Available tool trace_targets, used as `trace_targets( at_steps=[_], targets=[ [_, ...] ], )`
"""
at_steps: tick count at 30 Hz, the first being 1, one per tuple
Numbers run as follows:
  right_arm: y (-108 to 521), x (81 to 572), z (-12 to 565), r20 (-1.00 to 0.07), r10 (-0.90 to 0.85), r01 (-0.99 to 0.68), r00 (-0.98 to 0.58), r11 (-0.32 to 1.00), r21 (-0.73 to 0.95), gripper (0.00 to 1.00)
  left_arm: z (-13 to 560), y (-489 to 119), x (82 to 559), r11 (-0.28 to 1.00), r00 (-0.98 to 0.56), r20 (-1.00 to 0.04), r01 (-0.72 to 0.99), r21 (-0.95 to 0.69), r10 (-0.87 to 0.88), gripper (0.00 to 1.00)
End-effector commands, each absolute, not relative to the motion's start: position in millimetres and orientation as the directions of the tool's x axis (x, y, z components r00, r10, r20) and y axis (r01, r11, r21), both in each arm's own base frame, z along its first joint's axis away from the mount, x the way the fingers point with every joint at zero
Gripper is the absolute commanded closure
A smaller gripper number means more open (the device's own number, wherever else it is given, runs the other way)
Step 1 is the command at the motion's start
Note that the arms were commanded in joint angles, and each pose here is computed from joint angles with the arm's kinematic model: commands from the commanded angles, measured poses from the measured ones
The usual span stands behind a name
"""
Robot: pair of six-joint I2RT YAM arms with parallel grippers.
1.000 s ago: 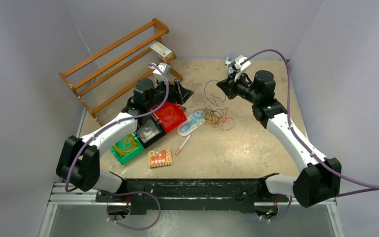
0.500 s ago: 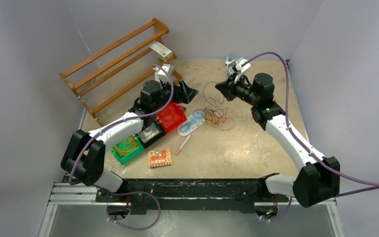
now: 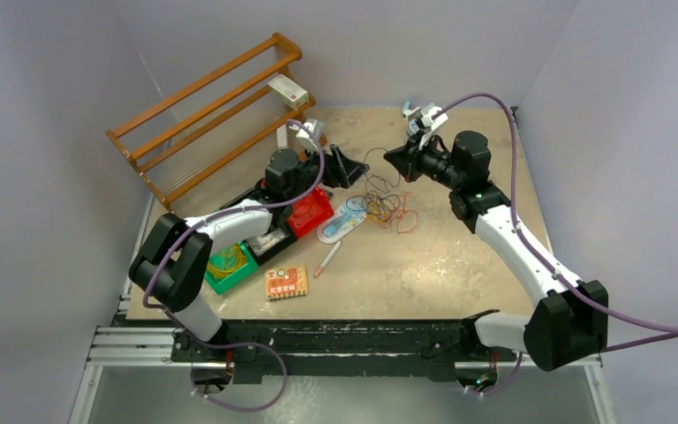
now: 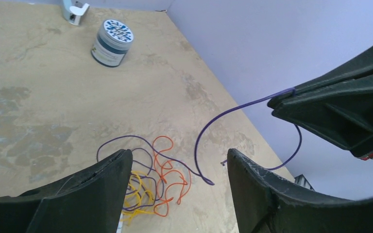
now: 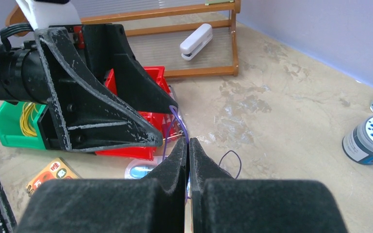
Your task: Untangle the cables
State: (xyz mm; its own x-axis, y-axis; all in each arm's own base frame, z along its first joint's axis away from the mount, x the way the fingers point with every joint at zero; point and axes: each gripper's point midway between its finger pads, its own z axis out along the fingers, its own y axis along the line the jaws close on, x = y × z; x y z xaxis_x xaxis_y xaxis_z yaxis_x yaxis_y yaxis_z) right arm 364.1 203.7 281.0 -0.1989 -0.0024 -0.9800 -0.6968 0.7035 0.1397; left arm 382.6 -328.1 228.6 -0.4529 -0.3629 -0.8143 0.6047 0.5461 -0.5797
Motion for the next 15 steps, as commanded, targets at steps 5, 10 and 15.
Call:
trace_targets(
  at_steps=[5,10,15],
  targets=[
    [204,356,307,-0.989,0.032,-0.718,-0.141,0.685,0.125,1.0,258,-350,383,0.466,-0.406,-0.824,0.684,-0.561,-0.395,0.46],
    [205,356,305,-0.988,0.036,-0.718,-0.15,0.683,0.134,1.0,258,-359,385,0.43,-0.431,-0.809,0.691,-0.58,-0.399,0.64],
    [204,359,298,-0.985,0.036,-0.706,-0.167,0.693,0.145,1.0,269,-365,386,0.397,-0.44,-0.799,0.703,-0.591,-0.409,0.83]
  ],
)
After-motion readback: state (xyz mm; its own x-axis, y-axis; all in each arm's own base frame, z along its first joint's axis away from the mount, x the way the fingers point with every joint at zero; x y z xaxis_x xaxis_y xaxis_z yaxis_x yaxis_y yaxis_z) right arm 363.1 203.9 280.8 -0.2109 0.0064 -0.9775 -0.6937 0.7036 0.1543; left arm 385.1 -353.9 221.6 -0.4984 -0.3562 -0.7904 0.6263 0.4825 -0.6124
